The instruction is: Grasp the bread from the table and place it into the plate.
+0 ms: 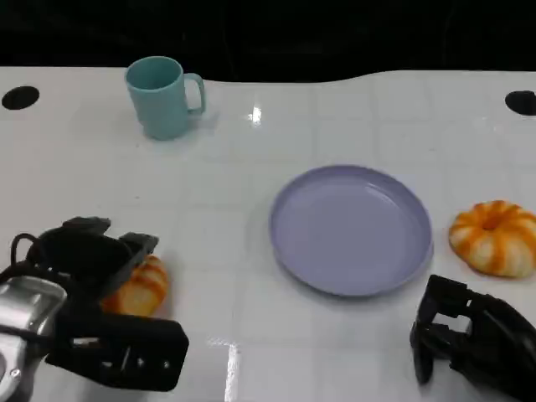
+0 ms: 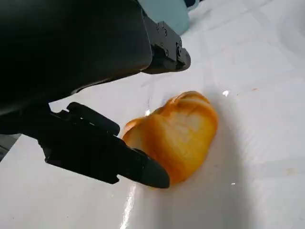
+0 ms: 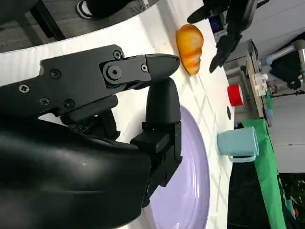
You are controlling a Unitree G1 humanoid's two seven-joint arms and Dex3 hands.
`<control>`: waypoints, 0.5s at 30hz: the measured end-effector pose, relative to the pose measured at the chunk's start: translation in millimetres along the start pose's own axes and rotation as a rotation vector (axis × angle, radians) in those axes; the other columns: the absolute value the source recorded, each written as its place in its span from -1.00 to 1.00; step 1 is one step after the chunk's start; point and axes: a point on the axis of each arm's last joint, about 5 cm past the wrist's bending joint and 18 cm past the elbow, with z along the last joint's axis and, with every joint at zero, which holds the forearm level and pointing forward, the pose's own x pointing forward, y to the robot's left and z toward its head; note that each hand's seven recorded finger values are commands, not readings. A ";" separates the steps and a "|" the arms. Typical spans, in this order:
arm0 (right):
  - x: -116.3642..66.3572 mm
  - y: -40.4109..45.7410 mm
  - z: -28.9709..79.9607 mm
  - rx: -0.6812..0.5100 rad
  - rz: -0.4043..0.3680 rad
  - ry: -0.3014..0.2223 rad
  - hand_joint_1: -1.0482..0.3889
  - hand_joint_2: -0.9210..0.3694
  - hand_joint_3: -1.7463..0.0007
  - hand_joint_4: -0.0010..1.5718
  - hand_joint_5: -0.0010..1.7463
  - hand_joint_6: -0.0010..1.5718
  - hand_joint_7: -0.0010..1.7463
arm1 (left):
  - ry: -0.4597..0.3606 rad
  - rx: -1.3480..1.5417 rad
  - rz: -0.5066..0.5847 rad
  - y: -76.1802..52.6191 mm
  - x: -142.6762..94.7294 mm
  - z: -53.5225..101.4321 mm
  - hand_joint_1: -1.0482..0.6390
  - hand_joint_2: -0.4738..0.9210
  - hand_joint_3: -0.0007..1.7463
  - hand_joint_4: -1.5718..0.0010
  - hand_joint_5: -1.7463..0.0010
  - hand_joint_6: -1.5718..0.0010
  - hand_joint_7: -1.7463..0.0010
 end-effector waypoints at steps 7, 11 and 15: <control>-0.2 0.2 0.1 -0.001 -0.004 -0.001 -0.41 -1.00 0.76 -0.09 1.00 -0.21 0.87 | 0.006 0.029 -0.062 1.9 16.1 1.8 -0.51 0.78 -1.00 0.95 0.99 0.83 0.99; -0.3 0.2 -0.3 0.003 0.001 -0.003 -0.41 -1.00 0.76 -0.09 1.00 -0.21 0.86 | 0.019 0.025 -0.085 1.9 25.5 -1.2 -0.42 0.77 -1.00 0.94 0.99 0.82 0.99; -0.7 0.2 -0.8 0.005 0.005 -0.003 -0.41 -1.00 0.75 -0.09 1.00 -0.21 0.86 | 0.024 0.012 -0.099 -0.2 31.8 -2.5 -0.35 0.76 -1.00 0.94 0.99 0.82 1.00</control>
